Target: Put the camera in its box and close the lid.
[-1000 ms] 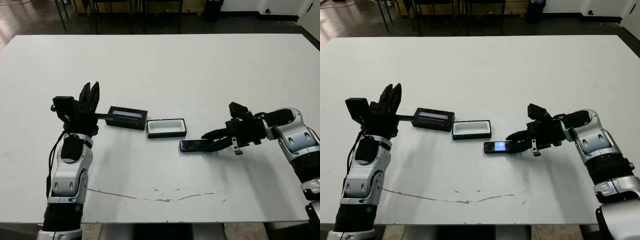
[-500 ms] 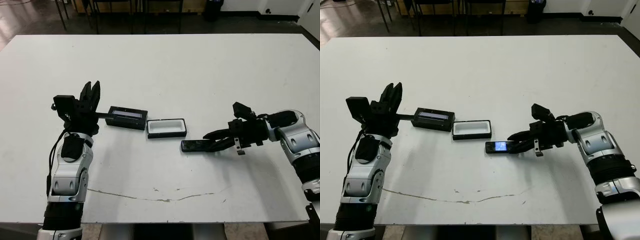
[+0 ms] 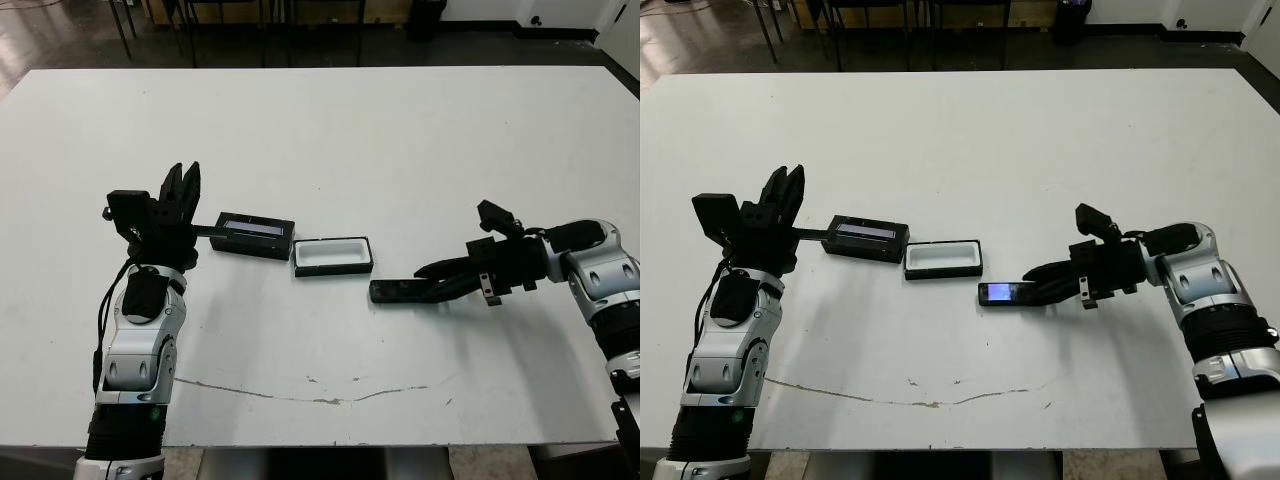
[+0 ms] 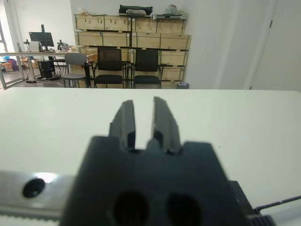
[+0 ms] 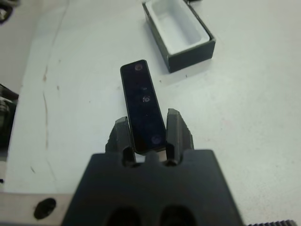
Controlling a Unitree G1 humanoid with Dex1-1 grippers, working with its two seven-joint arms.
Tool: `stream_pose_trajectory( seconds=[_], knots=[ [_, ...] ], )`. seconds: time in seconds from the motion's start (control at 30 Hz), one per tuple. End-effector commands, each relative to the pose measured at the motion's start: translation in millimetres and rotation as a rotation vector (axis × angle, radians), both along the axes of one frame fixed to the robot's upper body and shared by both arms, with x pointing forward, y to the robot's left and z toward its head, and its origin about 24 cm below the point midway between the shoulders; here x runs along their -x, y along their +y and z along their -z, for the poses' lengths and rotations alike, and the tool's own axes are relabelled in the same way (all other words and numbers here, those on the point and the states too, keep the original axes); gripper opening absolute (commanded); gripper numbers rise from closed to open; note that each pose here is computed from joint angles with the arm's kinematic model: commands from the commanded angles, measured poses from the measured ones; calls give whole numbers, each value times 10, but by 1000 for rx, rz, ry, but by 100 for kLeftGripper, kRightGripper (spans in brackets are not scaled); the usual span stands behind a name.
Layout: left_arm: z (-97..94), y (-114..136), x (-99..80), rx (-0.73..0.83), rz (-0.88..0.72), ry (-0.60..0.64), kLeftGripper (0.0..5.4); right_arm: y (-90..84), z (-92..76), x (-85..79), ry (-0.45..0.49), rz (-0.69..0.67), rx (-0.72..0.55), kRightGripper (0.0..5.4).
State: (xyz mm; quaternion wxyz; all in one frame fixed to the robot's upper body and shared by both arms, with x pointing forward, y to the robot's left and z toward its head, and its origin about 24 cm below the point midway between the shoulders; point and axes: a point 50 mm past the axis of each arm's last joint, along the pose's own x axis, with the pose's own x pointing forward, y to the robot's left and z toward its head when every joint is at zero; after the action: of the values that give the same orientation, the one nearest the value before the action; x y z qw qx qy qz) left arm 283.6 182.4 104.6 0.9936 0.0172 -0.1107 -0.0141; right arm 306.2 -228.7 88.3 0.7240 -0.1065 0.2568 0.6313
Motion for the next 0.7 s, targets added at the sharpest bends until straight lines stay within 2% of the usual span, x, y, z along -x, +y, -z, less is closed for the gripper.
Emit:
stream_pose_trajectory(
  seconds=[0.03,0.2,0.33,0.43,0.53,0.7],
  knots=[
    [55,33,8,-15,-6,30,0,7,-48,-26,17,21,-65,0],
    [56,26,7,-16,-7,32,0,4,-210,-81,-23,30,-84,0],
    [57,15,7,-29,-8,37,0,35,-366,-144,-35,34,-154,0],
    [67,13,7,-20,-5,37,0,110,-503,-198,-73,11,-209,0],
    [67,4,11,-14,-2,33,0,210,-616,-256,-100,-3,-199,0],
    [67,-6,26,-42,-7,25,0,343,-647,-302,-142,-35,-172,0]
  ],
)
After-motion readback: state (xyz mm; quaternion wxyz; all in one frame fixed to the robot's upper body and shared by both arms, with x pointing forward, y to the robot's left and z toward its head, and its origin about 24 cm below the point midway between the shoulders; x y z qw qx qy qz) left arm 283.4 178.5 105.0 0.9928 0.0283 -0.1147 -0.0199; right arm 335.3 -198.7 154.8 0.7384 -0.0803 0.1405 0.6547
